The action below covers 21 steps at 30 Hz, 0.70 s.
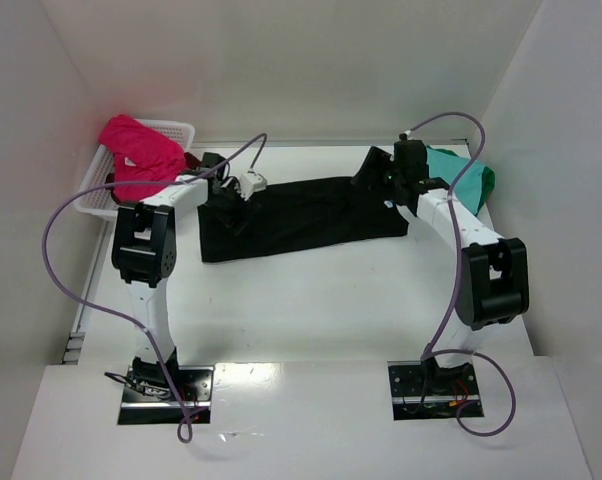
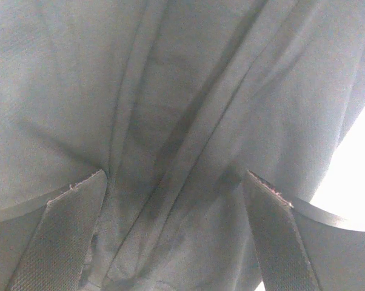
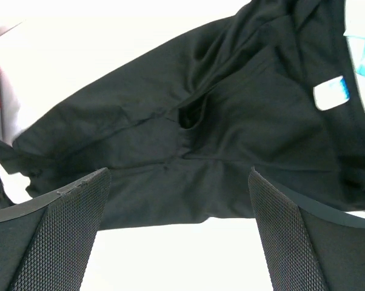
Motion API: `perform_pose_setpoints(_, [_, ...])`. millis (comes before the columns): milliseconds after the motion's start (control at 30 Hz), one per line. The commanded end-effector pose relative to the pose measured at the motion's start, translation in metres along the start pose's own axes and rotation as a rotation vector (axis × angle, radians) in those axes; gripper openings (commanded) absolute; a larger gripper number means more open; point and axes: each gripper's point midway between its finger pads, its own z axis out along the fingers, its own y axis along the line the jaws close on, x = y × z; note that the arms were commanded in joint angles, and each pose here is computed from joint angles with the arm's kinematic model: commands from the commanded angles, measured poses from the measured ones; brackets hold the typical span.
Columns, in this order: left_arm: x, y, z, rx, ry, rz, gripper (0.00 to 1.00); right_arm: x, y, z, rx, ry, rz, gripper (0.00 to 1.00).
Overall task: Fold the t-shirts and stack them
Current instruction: Rotate the tshirt 90 degrees
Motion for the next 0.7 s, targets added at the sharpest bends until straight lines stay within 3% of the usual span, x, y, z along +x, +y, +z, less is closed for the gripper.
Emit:
perform_pose_setpoints(0, [0.013, -0.08, 0.004, 0.107, 0.126, -0.063, 1.0, -0.002, -0.004, -0.01, 0.004, -0.034, 0.001, 1.0])
perform_pose_setpoints(333, [0.032, -0.183, -0.011, 0.256, 0.196, -0.245, 0.97, 0.041, -0.045, 0.021, 0.134, 0.086, -0.002, 1.0])
perform_pose_setpoints(533, [0.024, -0.237, -0.022, 0.307, 0.176, -0.253, 0.97, 0.058, -0.059, 0.048, 0.171, 0.147, -0.007, 1.0])
perform_pose_setpoints(667, [0.033, -0.269, -0.019, 0.274, 0.24, -0.25, 0.98, 0.067, -0.06, 0.054, 0.184, 0.166, -0.016, 1.0])
